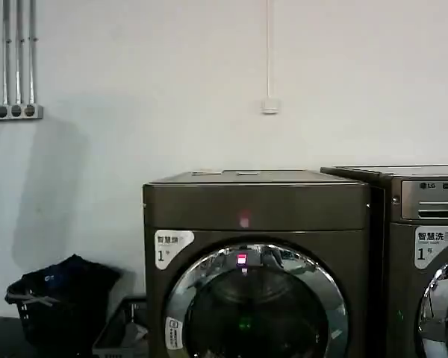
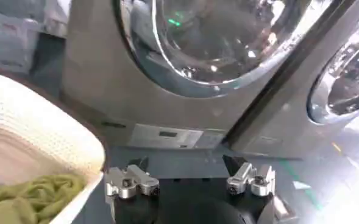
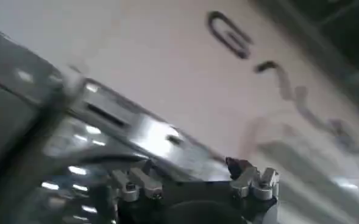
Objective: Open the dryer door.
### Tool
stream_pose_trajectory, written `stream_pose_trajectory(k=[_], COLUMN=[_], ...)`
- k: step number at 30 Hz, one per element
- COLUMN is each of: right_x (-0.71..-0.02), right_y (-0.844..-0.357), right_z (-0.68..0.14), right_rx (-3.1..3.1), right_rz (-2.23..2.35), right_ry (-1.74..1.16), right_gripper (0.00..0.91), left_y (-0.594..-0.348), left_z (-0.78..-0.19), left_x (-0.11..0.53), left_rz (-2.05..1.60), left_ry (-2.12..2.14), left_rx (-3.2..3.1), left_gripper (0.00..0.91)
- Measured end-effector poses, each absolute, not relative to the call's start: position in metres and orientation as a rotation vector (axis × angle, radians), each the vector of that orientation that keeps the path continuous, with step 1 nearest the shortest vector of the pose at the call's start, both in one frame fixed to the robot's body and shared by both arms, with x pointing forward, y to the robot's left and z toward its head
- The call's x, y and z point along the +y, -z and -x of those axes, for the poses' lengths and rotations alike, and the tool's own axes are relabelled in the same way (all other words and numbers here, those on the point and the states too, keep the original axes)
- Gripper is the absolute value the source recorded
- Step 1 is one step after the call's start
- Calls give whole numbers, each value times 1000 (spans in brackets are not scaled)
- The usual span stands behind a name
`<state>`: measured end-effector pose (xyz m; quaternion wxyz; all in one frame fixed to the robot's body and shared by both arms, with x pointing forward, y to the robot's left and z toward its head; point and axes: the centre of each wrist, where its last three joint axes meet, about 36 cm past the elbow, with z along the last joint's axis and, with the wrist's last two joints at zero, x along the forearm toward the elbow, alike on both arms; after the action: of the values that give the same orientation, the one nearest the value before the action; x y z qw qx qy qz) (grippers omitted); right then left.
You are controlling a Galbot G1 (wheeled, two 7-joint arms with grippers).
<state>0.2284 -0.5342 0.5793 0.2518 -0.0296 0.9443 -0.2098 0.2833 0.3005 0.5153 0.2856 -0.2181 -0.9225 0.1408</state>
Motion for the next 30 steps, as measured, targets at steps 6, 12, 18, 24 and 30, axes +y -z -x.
stream_pose_trajectory(k=[6,12,18,24,30], right_x=[-490,-449,-409,-365,-319], right_y=[-553,-536,-521,-498,-481], right_z=[-287,-338,-384,-424,-475], right_rx=[2577,2553,2539,2532,2497], right_rz=[433,674,876,1018,1176], right_ry=[477,368,288,197,114], right_gripper=[907,907,907,907,907], left_y=[-524,-537,-545,-546,-542], left_z=[-262,-241,-227,-217,-209], left_x=[299,291,287,287,288], left_rz=[592,582,546,501,452], left_ry=[-302,-236,-233,-244,-274], left_rx=[-2493,-2520,-2583,-2627,-2662], left_gripper=[907,907,907,907,907])
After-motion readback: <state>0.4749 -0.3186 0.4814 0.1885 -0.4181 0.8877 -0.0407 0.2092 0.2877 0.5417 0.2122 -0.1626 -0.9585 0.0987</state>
